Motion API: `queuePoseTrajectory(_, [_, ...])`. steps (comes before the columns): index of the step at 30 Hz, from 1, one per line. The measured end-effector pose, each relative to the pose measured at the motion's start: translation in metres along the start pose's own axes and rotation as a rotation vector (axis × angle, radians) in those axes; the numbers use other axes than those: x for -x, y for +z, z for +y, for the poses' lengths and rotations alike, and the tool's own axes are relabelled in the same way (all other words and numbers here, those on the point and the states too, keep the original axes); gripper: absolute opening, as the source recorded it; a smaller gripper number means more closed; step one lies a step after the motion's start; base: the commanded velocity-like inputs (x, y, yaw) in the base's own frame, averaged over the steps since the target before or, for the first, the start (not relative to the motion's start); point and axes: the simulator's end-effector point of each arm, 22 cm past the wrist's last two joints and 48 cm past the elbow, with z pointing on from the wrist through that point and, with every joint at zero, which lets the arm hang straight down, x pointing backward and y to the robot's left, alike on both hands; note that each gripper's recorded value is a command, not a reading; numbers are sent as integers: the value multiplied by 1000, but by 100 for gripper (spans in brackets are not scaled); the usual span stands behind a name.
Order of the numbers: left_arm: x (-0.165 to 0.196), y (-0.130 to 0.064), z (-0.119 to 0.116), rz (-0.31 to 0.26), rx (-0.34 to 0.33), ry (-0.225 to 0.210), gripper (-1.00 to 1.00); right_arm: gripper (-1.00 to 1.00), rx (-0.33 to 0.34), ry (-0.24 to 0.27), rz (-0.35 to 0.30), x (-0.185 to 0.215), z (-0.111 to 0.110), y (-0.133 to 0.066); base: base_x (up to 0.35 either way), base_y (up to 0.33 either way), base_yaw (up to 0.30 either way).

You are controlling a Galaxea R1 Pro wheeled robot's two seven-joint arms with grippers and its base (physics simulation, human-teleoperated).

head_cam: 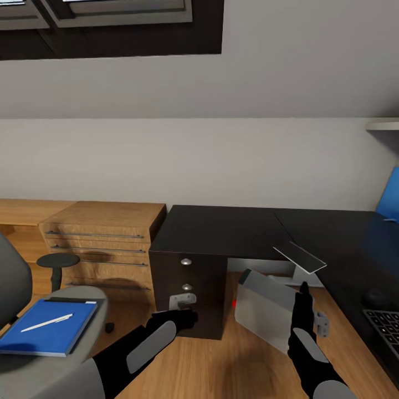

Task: In the bedroom, organize the workspace by keeping the computer under the desk, ensuring the monitor is on the desk, placing the keyboard on the desk next to the monitor, placing the mouse on the desk next to the keyboard, moving the folder from the swivel chair onto the desk next to the mouse, stacking the notebook on top of the folder with the pen on top of the notebook, and positioning the swivel chair next to the desk.

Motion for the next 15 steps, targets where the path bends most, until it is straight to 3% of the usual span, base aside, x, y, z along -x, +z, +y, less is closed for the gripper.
queuePoseTrajectory(15, [-12, 3, 1, 16, 11, 36, 100, 100, 86, 6, -5, 2, 27, 2, 1, 0, 0])
